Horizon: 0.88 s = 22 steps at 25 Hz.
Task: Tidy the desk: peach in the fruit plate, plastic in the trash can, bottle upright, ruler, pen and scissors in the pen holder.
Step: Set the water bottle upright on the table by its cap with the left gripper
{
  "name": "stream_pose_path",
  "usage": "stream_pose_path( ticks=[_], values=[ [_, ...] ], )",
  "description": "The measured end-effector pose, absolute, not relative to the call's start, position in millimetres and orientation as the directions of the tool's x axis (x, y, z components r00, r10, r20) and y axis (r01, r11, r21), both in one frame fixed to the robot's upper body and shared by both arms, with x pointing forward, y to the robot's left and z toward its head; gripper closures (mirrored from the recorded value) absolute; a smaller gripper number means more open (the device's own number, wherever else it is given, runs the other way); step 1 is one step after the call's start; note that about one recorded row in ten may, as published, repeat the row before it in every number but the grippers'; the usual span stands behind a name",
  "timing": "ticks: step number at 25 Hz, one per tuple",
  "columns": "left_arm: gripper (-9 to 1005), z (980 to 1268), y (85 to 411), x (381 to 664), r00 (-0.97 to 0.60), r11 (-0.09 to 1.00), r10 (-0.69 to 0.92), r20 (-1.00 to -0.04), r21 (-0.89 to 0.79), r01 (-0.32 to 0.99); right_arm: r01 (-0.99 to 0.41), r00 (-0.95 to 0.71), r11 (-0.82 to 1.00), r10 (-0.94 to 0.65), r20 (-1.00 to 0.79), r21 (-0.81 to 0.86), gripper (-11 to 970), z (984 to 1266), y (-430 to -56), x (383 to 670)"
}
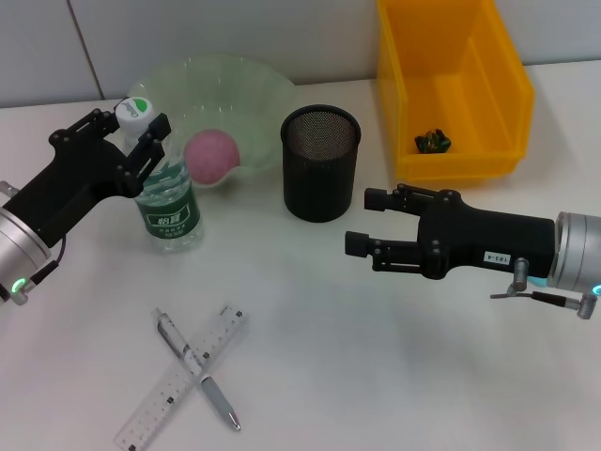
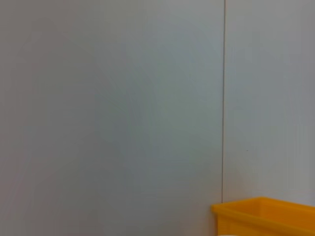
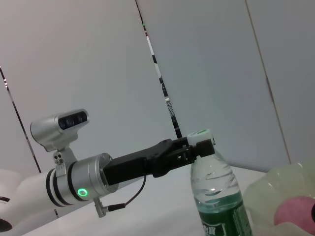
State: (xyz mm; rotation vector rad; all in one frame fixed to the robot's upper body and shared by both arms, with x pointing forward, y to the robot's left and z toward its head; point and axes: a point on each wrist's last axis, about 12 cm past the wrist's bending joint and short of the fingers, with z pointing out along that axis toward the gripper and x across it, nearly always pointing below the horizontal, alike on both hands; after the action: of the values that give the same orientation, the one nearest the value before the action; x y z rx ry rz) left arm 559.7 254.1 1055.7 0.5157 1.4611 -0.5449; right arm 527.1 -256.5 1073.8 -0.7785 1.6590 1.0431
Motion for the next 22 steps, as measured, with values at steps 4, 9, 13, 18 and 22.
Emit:
stream_pose_path(
  ticks=[4, 9, 13, 18, 22],
  values=[
    [525, 1055.5, 253.8, 559.5, 0.033, 0.775, -0.029, -0.999, -0.002, 0.633, -0.863, -0.315, 0.421, -0.018, -0.949, 0.279, 153, 1073.6, -256.1, 527.2],
    [523, 1055.1, 253.4, 559.1, 0.031, 0.773, -0.028, -0.999, -0.002, 0.635, -0.864, -0.316, 0.420, -0.020, -0.949, 0.278, 153, 1073.7, -256.0, 527.3],
    [521, 1054.9, 254.1, 557.9, 0.033, 0.771, -0.030, -0.999, -0.002, 0.636, -0.864, -0.315, 0.420, -0.021, -0.949, 0.277, 153, 1073.8, -256.1, 527.4],
    [413, 1055.8, 255.2, 556.7, 0.037, 0.766, -0.036, -0.999, -0.004, 0.643, -0.863, -0.314, 0.422, -0.020, -0.949, 0.277, 153, 1074.1, -256.5, 527.6],
    [270, 1059.0, 260.0, 552.0, 0.057, 0.754, -0.057, -0.997, -0.006, 0.656, -0.862, -0.314, 0.425, -0.016, -0.949, 0.278, 154, 1074.1, -256.8, 527.7]
  ],
)
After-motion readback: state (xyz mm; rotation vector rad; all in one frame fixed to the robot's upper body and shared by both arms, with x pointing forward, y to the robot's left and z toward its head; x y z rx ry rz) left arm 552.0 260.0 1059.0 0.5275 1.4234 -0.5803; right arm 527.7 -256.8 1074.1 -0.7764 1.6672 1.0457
